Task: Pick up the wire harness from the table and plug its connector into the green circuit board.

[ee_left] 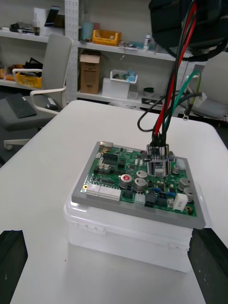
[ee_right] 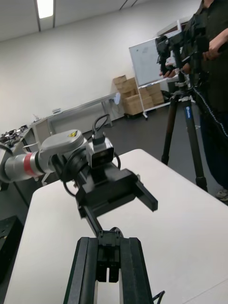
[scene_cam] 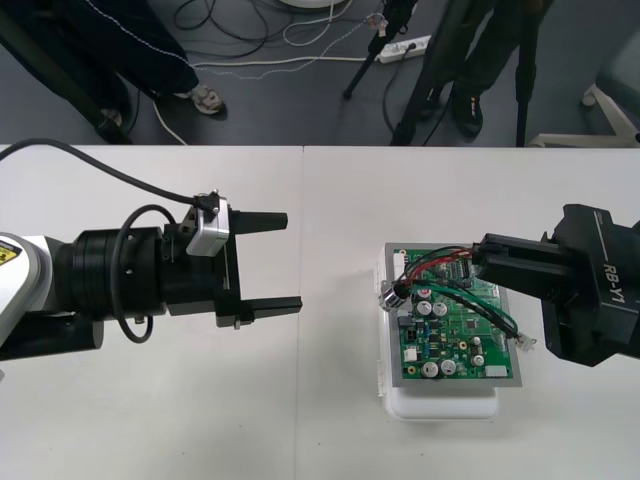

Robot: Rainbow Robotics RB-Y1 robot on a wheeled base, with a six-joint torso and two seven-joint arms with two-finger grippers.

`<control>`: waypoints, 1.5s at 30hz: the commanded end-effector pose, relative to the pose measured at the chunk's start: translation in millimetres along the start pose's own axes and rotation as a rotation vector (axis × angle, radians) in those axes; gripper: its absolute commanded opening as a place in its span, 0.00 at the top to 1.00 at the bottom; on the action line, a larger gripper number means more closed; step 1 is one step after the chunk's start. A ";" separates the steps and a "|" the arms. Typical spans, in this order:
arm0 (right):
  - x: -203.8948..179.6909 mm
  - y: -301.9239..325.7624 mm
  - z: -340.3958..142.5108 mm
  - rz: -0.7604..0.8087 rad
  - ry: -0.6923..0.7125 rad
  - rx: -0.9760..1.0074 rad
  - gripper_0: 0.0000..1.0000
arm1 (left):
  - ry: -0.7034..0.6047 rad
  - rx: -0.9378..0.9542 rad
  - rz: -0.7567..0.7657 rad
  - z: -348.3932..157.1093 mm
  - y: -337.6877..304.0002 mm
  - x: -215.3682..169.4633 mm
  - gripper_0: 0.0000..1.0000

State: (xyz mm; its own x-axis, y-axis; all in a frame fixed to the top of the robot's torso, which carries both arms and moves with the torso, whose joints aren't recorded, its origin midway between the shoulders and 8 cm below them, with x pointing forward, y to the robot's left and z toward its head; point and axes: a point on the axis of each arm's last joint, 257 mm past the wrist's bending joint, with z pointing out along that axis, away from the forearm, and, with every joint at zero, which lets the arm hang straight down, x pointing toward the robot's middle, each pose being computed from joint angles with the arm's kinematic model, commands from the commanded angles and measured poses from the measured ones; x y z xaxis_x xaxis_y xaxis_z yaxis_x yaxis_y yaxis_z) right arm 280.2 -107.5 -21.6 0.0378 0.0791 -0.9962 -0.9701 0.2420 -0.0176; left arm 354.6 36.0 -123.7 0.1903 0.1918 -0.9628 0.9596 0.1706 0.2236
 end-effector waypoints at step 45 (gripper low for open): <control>1.0 -0.8 51.8 -0.003 -0.009 -0.189 1.00 | -0.226 0.228 -0.115 52.8 -38.8 -124.0 0.00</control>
State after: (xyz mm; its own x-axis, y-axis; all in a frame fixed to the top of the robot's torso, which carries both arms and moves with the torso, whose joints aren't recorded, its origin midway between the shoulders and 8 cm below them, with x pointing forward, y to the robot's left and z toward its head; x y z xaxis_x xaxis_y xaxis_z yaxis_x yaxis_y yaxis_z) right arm 292.8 -66.8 -29.2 0.0208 0.0658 -0.9976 -0.9978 0.0636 -0.0167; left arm 305.9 -24.3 -47.1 0.1049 0.0126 -0.9944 0.9929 -0.0583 0.1040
